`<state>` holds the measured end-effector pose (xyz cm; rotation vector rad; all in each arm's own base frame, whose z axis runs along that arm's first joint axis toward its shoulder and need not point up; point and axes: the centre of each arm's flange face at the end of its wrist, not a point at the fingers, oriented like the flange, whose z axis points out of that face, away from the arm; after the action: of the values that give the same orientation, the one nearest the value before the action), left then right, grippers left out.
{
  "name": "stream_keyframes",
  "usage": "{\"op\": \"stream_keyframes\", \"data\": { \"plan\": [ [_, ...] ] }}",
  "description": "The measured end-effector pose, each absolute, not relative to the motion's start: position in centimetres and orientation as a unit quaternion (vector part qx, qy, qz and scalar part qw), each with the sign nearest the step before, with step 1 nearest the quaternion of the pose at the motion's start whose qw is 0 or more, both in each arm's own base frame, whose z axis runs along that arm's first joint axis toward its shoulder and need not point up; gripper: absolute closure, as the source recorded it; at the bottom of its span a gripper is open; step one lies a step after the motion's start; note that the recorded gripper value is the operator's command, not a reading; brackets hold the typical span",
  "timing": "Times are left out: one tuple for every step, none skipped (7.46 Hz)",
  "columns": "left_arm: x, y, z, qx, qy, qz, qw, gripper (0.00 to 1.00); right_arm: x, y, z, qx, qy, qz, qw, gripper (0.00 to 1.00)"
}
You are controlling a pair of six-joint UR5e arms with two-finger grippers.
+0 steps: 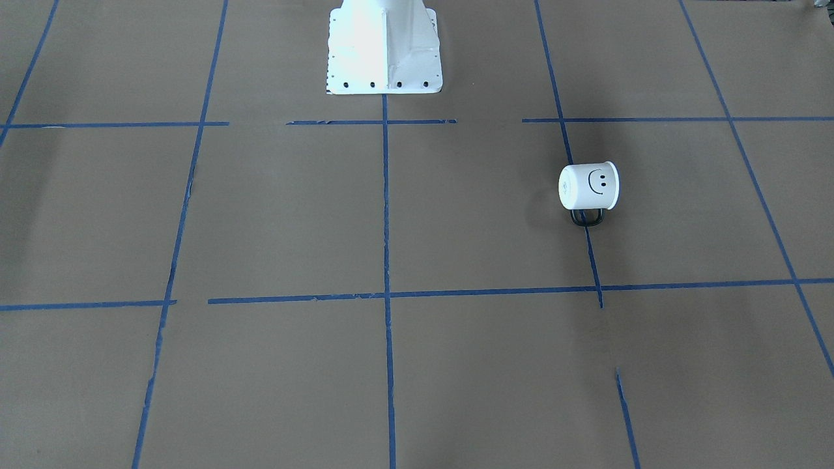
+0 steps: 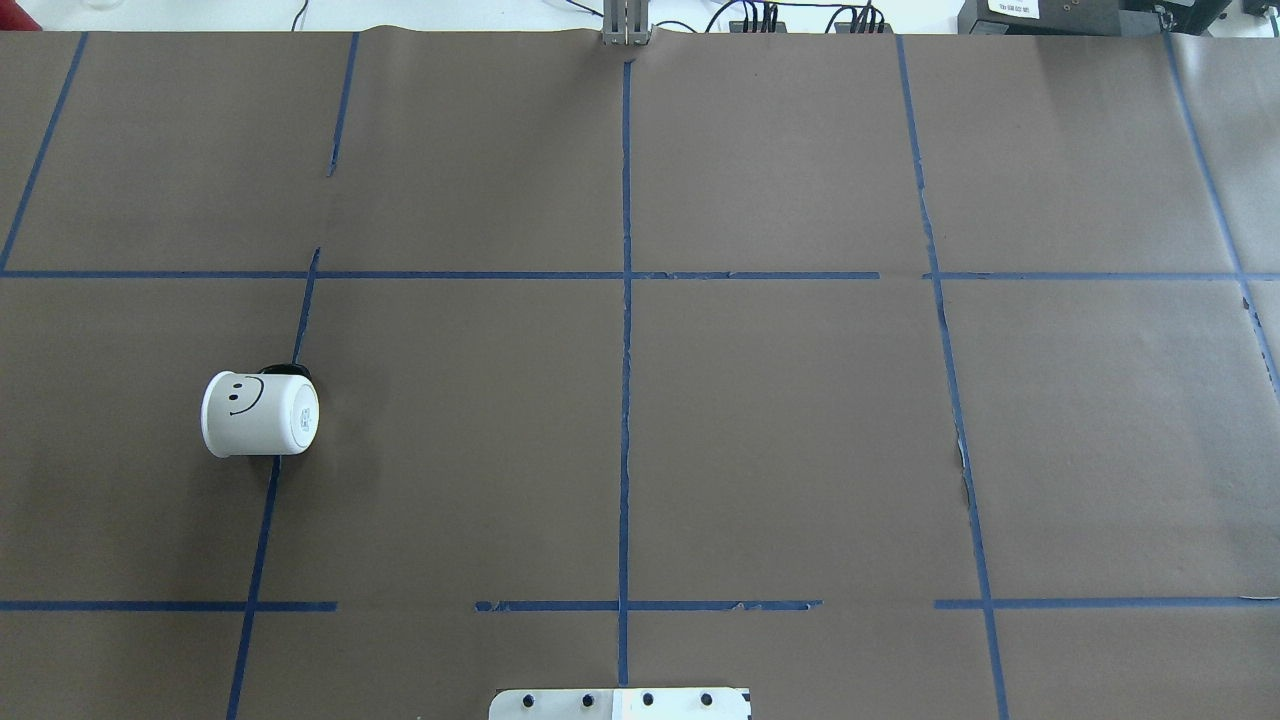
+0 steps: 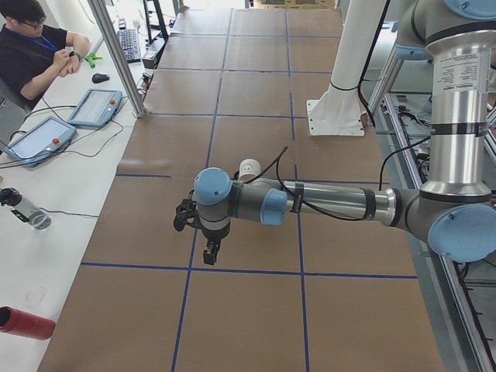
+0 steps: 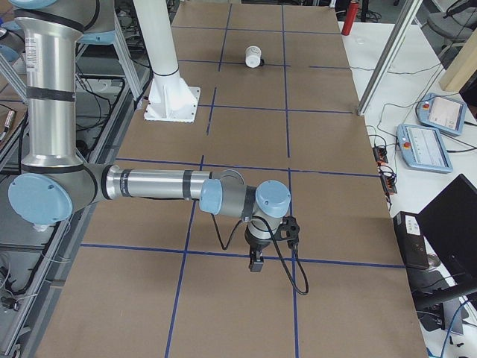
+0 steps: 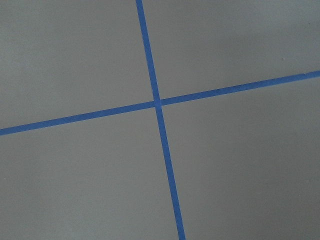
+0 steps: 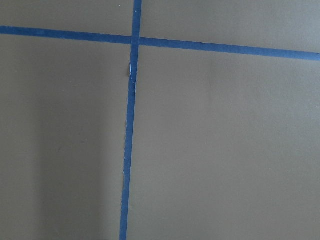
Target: Flip mug
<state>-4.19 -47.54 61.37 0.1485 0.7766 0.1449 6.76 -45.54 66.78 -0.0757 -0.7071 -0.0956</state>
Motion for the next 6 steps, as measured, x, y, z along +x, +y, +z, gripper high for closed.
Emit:
{"op": "stream_keyframes", "data": {
  "plan": [
    [-4.2, -47.5, 61.4, 0.073, 0.378, 0.071, 0.920, 0.00, 6.8, -45.5, 66.8, -0.037, -0.346, -0.047, 0.936, 0.00],
    [-4.2, -47.6, 61.5, 0.072, 0.378, 0.071, 0.920, 0.00, 6.8, -45.5, 66.8, -0.037, -0.346, -0.047, 0.936, 0.00],
    [-4.1, -47.7, 61.9, 0.068, 0.378, 0.070, 0.921, 0.00, 6.8, -45.5, 66.8, -0.037, -0.346, -0.047, 0.936, 0.00],
    [-4.1, -48.2, 61.8, 0.068, 0.377, 0.070, 0.921, 0.00, 6.8, -45.5, 66.8, -0.037, -0.346, -0.047, 0.936, 0.00],
    [-4.0, -48.9, 60.9, 0.076, 0.377, 0.073, 0.920, 0.00, 6.8, -45.5, 66.8, -0.037, -0.346, -0.047, 0.936, 0.00],
    [-3.9, -49.4, 59.8, 0.084, 0.378, 0.073, 0.919, 0.00, 6.8, -45.5, 66.8, -0.037, -0.346, -0.047, 0.936, 0.00]
  ]
}}
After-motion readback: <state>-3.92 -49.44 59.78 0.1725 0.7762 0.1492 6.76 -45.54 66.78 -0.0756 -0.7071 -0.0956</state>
